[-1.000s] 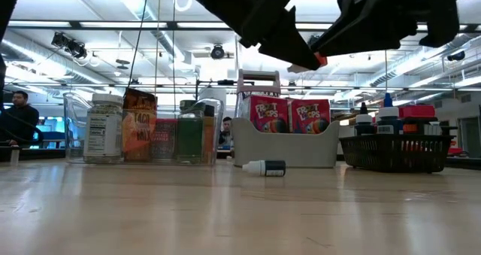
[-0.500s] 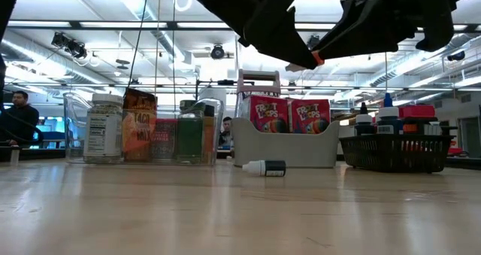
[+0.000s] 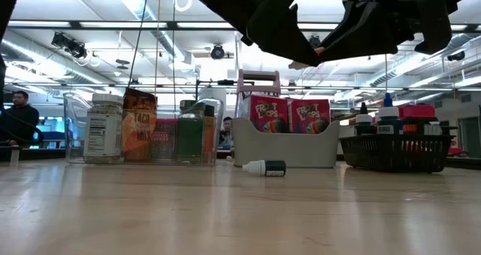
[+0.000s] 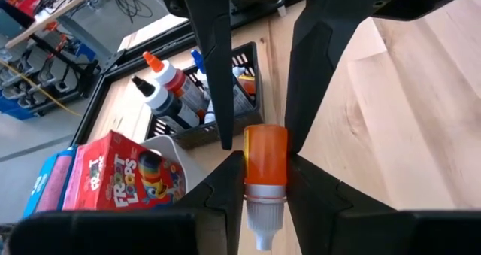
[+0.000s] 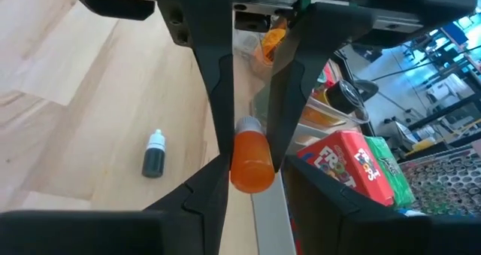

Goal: Pick & Place Kitchen Items
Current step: Put the small orange food coloring bottle into the black basket

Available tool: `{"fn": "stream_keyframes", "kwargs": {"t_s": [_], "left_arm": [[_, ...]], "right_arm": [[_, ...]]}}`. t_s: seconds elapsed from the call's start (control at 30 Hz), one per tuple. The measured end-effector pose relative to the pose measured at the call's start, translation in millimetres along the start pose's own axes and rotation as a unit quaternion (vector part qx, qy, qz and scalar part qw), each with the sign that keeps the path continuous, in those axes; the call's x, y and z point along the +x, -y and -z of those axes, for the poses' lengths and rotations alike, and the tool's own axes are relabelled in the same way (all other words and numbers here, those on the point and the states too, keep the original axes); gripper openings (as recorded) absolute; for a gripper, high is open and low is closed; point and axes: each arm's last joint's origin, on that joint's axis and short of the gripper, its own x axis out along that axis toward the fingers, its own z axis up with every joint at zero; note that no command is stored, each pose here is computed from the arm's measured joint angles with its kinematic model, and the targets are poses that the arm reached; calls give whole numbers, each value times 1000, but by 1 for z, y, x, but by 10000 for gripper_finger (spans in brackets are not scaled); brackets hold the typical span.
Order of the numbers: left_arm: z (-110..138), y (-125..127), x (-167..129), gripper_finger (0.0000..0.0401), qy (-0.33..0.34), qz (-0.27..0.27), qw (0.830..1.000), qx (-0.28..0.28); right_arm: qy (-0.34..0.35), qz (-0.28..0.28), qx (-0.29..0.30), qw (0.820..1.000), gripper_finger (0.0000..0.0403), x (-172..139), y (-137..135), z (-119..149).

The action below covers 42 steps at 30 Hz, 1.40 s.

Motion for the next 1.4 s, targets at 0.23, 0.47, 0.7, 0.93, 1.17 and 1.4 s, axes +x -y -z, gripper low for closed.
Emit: {"fn": "stream_keyframes", "kwargs": {"t_s": [0.23, 0.47, 0.7, 0.93, 1.17, 1.4], "left_arm": [[-1, 0, 0, 102, 4, 2, 1000, 1], [-1, 0, 0, 96, 4, 1, 1000, 1], [-1, 0, 0, 104, 5, 1, 1000, 2], [-1, 0, 0, 113, 4, 2, 1000, 4], [-1, 0, 0, 114, 4, 2, 1000, 5], [0, 0, 0, 125, -1, 3, 1000, 27]], "right_arm": [[-1, 0, 0, 1000, 136, 0, 0, 0], [-1, -1, -1, 1000, 106, 0, 0, 0], [-1, -2, -1, 1000, 78, 0, 0, 0], [-1, -4, -1, 1000, 86, 0, 0, 0], [-5, 2, -3, 1000, 85, 0, 0, 1], [-7, 3, -5, 1000, 85, 0, 0, 1]]}}
